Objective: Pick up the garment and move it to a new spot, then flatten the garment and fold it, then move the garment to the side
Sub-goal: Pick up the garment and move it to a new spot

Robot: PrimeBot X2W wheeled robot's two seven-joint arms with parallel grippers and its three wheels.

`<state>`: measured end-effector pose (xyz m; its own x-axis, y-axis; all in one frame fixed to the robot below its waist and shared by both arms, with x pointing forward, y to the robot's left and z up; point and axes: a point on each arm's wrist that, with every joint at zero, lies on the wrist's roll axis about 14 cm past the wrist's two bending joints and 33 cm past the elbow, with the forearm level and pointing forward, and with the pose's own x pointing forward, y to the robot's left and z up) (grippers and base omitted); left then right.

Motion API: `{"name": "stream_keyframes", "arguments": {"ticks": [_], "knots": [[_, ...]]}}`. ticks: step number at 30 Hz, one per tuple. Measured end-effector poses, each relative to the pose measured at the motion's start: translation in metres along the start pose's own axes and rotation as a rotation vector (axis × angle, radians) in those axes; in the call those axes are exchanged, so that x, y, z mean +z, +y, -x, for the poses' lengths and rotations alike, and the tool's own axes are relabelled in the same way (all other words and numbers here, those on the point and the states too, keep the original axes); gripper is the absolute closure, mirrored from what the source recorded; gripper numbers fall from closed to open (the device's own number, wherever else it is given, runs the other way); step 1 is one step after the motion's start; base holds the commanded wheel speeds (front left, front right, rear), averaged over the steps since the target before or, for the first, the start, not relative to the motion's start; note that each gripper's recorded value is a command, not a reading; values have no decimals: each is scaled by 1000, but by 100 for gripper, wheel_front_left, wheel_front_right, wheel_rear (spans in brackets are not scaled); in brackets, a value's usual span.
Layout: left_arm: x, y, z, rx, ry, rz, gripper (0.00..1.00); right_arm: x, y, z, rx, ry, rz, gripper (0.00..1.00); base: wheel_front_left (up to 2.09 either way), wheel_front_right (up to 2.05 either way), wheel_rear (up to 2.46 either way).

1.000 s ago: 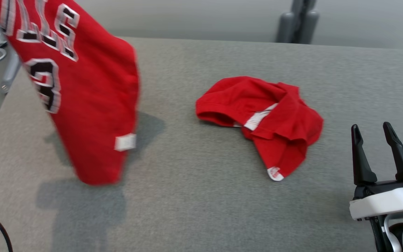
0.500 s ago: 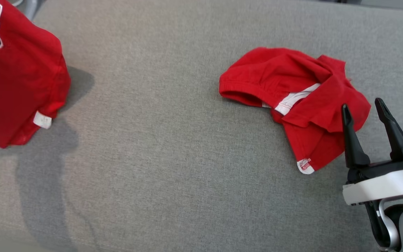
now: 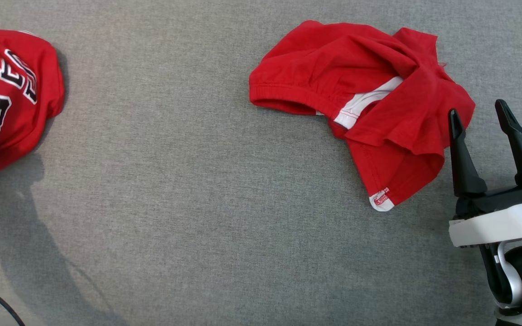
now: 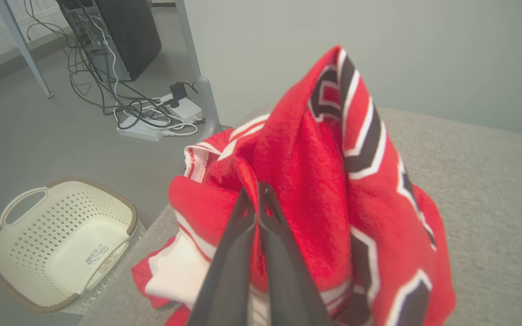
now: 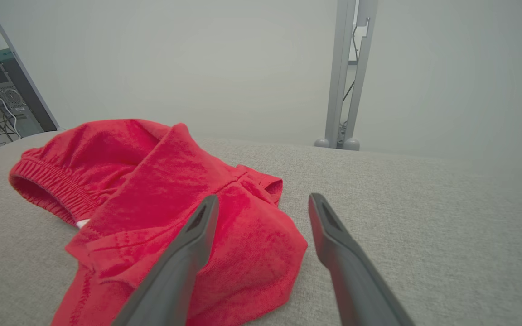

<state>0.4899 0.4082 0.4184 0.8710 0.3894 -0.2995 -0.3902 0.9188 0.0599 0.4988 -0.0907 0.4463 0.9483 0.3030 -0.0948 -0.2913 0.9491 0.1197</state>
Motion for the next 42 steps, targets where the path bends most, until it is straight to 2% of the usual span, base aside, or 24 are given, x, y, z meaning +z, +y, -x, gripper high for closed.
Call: {"name": "stream_keyframes", "arguments": {"ticks": [4, 5, 6, 7, 13, 19, 24, 29, 34, 42], "knots": [[-36, -8, 6, 0, 89, 73, 100, 0, -6, 1, -17, 3, 5, 0, 0, 0, 0], [-36, -8, 7, 5, 87, 93, 59, 2, -7, 1, -20, -1, 6, 0, 0, 0, 0], [-35, -6, 7, 10, 81, 104, 35, 3, -8, 2, -23, -5, 8, 0, 0, 0, 0], [-32, -6, 8, 13, 74, 124, 0, 6, -8, 3, -24, -10, 10, 0, 0, 0, 0], [7, 7, 21, 9, -62, 165, 0, 24, -9, 12, -36, -56, -12, 0, 0, 0, 0], [40, 8, 55, 11, -229, 189, 0, 42, -10, 26, -51, -101, -7, 0, 0, 0, 0], [52, -17, 97, -47, -325, 156, 0, 62, -10, 39, -62, -149, 6, 0, 0, 0, 0], [64, -64, 128, -169, -388, 118, 0, 69, -14, 53, -83, -163, 5, 0, 0, 0, 0], [62, -108, 152, -297, -370, 94, 0, 69, -23, 69, -116, -161, 4, 0, 0, 0, 0], [51, -148, 182, -432, -325, 70, 0, 65, -36, 103, -177, -148, 5, 0, 0, 0, 0]]}}
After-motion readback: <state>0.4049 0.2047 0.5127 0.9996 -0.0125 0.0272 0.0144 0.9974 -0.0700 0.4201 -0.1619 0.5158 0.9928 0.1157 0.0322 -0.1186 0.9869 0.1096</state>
